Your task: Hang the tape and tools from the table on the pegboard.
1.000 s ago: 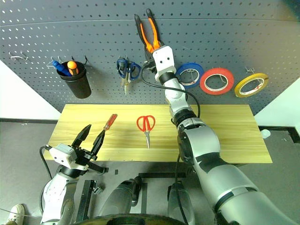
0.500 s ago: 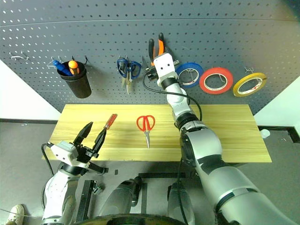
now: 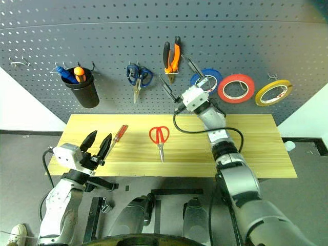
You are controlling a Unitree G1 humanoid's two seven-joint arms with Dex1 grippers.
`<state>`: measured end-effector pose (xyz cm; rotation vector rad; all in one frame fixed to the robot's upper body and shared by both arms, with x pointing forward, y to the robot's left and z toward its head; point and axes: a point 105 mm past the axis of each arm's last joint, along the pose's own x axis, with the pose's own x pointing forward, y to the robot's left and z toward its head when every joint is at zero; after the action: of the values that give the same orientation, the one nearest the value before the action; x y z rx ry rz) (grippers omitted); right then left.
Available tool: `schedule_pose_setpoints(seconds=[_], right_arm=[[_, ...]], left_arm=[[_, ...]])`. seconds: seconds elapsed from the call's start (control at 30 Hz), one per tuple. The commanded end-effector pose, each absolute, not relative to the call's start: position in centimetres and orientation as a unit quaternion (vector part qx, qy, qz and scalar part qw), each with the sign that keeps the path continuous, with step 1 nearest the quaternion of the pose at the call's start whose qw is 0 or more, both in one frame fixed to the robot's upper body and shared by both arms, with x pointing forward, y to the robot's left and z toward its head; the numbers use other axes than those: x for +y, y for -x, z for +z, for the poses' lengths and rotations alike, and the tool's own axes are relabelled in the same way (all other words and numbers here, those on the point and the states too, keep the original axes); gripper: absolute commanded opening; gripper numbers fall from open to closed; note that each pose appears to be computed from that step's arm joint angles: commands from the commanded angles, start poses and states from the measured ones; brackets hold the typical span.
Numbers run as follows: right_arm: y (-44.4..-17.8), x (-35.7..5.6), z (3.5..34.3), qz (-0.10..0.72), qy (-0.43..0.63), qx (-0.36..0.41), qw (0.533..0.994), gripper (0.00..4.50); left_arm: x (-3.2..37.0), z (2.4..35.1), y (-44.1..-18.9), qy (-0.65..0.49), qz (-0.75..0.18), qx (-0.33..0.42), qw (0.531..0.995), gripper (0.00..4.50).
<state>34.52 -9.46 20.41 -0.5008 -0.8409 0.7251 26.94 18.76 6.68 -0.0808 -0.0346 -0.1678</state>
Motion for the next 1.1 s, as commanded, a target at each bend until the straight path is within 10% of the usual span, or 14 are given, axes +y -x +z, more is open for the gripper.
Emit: schedule_pose_setpoints(seconds=[0.03,0.33,1.1], right_arm=[[-31.1,-8.9,19.0,0.476,0.196,-0.299,0.803,4.48],[-28.2,-12.1,12.3,0.507,0.117,-0.02,0.854,4.5],[-27.1,-15.5,8.2,0.487,0.09,0.083,0.865,4.5]], left_arm=[[17.6,5.5,-28.7,0.026,-0.06,0.038,0.997,2.85],[11.5,1.3,-33.2,0.026,-0.074,0.214,0.974,4.44],[1.7,-2.3,-35.0,0.013,-0.08,0.439,0.895,4.44]])
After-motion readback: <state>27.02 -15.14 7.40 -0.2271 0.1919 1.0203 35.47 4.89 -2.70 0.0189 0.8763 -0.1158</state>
